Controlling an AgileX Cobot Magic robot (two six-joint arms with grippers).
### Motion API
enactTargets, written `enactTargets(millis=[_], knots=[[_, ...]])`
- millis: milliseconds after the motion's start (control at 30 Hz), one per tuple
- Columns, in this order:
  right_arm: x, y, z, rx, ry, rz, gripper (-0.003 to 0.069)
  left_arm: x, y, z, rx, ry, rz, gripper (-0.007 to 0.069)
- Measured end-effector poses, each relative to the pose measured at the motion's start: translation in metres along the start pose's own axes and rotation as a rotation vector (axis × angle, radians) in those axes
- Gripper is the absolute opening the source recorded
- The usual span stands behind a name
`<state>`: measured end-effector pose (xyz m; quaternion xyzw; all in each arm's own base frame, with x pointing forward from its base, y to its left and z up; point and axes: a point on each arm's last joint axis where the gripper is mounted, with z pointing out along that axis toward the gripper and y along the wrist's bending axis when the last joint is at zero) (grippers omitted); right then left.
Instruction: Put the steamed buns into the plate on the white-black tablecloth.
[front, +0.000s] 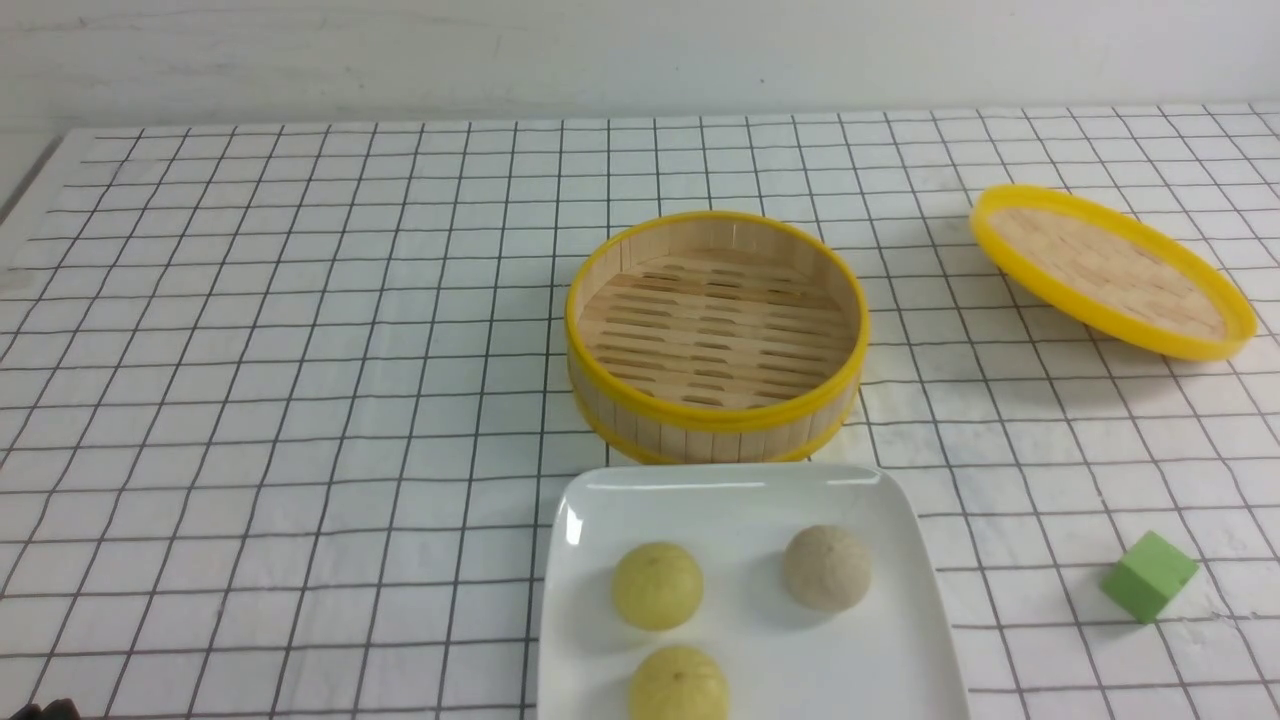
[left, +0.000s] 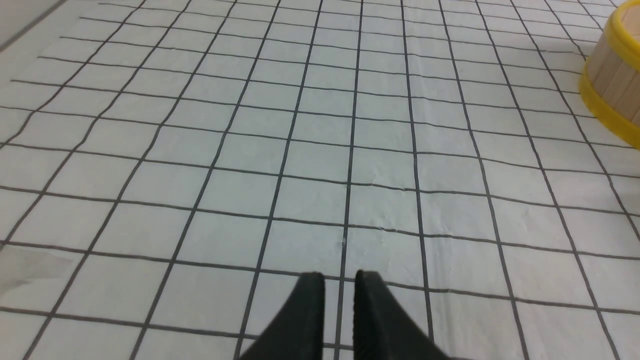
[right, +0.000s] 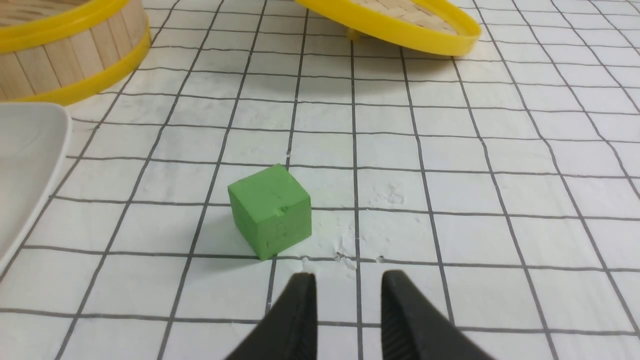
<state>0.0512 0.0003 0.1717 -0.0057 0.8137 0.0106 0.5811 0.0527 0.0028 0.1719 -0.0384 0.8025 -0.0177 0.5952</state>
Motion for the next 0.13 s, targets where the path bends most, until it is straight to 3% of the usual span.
enactTargets(millis=[133], knots=[[0.0, 0.0, 0.0, 0.0, 0.0, 0.0, 0.0216, 0.0, 0.0, 0.0, 0.0, 0.0, 0.0, 0.0125]])
